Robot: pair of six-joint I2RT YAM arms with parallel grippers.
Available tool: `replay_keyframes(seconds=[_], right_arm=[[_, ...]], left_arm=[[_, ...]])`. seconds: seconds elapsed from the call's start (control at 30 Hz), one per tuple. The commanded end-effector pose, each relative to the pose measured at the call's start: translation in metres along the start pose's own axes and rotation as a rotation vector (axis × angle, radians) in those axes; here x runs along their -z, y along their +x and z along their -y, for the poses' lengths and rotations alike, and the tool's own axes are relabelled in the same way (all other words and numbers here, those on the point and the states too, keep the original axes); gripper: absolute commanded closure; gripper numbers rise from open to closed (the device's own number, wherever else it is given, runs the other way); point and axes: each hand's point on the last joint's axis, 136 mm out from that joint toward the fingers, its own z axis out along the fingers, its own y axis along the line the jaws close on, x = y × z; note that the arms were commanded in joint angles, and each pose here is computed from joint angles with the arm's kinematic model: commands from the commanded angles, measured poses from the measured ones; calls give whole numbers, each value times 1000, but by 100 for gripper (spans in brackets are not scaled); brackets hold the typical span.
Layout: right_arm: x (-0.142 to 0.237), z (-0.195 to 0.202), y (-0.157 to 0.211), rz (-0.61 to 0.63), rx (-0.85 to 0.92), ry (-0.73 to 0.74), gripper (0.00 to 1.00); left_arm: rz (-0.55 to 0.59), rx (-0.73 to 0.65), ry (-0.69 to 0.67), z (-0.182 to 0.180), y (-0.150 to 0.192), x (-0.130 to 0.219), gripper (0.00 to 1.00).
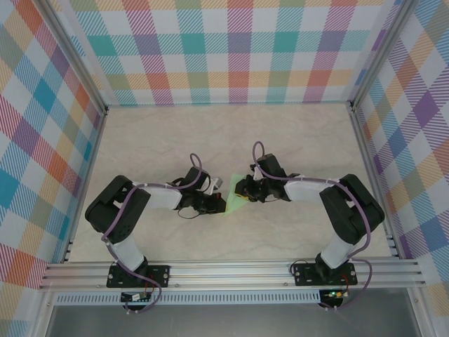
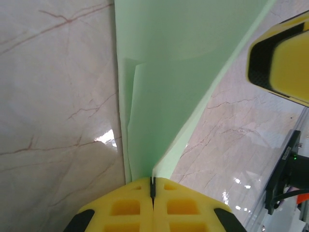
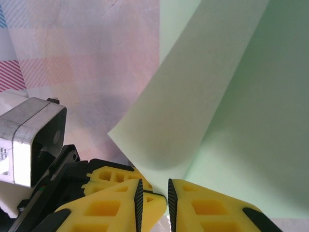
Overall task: Fold a paper plane with a square sheet of paper (pick it up from the middle)
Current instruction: Fourth fold the wing at the center of the table.
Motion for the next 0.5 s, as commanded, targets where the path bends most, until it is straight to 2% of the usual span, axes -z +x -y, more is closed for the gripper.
replay_keyframes(seconds=[0.0, 0.27, 0.47], right_arm=[[-3, -24, -11, 2, 30, -73, 78], [-16, -26, -14, -26, 14, -103, 80], [-25, -5, -24, 12, -26, -18, 81]], left_arm=[[-16, 50, 0, -12, 1, -2, 97], [-34, 67, 6, -14, 0, -4, 97], [-41, 68, 5, -14, 1, -3, 96]])
